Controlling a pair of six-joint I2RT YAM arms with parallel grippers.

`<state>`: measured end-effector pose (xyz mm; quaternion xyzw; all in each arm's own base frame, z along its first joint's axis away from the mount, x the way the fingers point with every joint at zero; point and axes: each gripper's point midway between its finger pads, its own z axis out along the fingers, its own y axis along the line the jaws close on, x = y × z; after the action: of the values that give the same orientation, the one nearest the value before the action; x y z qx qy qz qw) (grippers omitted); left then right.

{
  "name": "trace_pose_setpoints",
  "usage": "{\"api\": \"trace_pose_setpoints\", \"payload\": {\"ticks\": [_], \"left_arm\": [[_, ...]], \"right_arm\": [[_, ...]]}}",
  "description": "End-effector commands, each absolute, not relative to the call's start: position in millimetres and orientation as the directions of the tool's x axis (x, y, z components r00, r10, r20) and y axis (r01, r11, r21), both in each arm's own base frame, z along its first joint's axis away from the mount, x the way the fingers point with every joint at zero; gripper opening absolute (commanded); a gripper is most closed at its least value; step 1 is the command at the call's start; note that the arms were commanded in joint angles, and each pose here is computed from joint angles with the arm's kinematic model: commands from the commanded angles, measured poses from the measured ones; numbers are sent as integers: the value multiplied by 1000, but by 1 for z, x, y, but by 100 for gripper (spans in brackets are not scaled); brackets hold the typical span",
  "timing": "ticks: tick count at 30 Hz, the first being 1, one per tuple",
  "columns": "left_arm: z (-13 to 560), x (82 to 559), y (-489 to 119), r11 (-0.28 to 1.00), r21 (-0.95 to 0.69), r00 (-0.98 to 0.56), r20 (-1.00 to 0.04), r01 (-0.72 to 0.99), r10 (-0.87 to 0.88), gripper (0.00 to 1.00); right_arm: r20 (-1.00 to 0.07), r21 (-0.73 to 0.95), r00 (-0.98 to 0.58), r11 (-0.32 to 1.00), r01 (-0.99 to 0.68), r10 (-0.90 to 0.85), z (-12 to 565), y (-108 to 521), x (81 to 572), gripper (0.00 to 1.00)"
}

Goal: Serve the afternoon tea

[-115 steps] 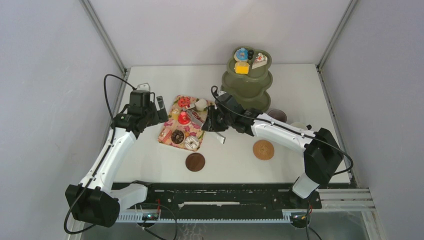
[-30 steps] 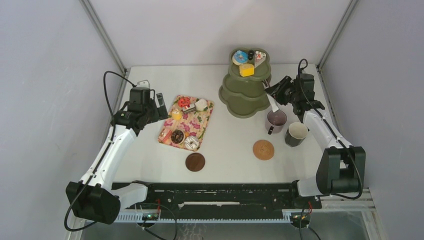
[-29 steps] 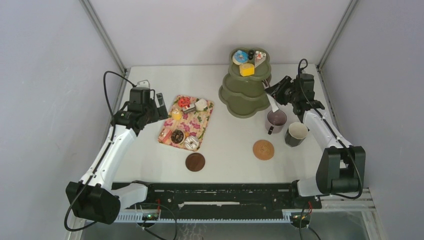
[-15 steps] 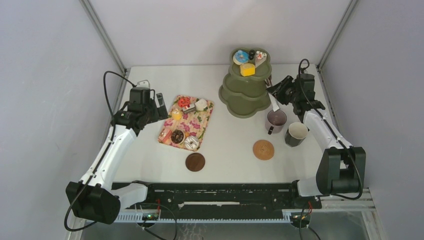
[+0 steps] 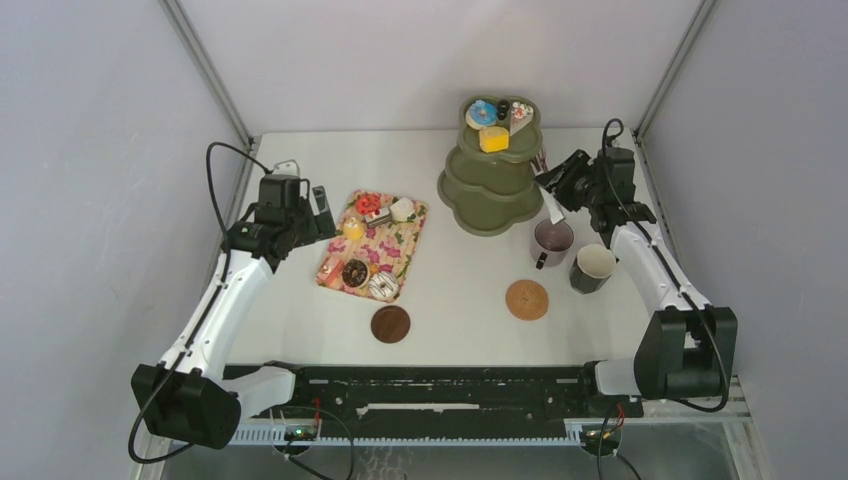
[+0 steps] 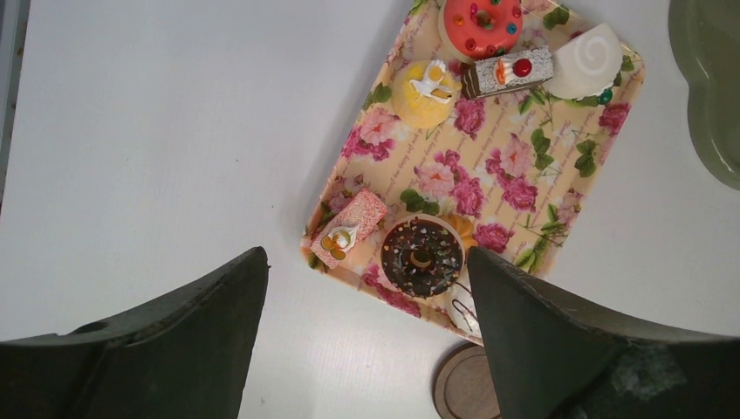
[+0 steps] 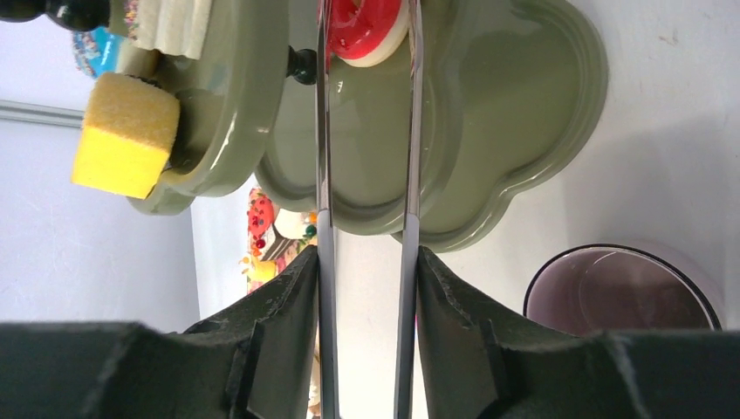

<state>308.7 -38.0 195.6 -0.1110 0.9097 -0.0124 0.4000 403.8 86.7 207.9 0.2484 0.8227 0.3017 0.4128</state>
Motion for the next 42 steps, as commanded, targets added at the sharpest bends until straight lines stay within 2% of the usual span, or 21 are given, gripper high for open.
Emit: {"api": "trace_pose_setpoints", "payload": {"ticks": [1,8,11,14,19,23,30,35,42], "left_arm": [[228,315,-37,971,-145,-580,-781,-189,-230,89],[230,311,-36,971,-147,-573,-786,-189,-231,89],[230,310,-36,971,-150,-572,-786,-188,-233,89],[230,309,-36,971,-152,-570,-788,-187,-233,89],[231,308,-36,971,-153,-568,-789,-186,-233,89],[232,309,-37,971,-154,-567,-790,-182,-232,89],[233,312,-35,970,-150,-562,-794,-189,-232,89],[233,315,-31,969,-136,-560,-796,-206,-231,89],[237,313,-30,968,-139,-554,-799,-207,-233,89]], "right_arm": [[-613,705,-447,707,63,652,260,81,408,49],[-636,691,-418,720,65,648,268,73,392,46],[-647,677,-418,733,71,638,269,67,376,38],[-657,650,-437,755,83,614,264,61,357,25],[-674,607,-455,787,106,582,254,51,317,10],[-710,576,-472,817,38,522,264,56,282,5],[-754,520,-574,824,-224,319,268,110,218,9],[-781,443,-613,796,-412,118,254,168,187,20],[-720,458,-694,744,-487,-10,222,251,186,32]]}}
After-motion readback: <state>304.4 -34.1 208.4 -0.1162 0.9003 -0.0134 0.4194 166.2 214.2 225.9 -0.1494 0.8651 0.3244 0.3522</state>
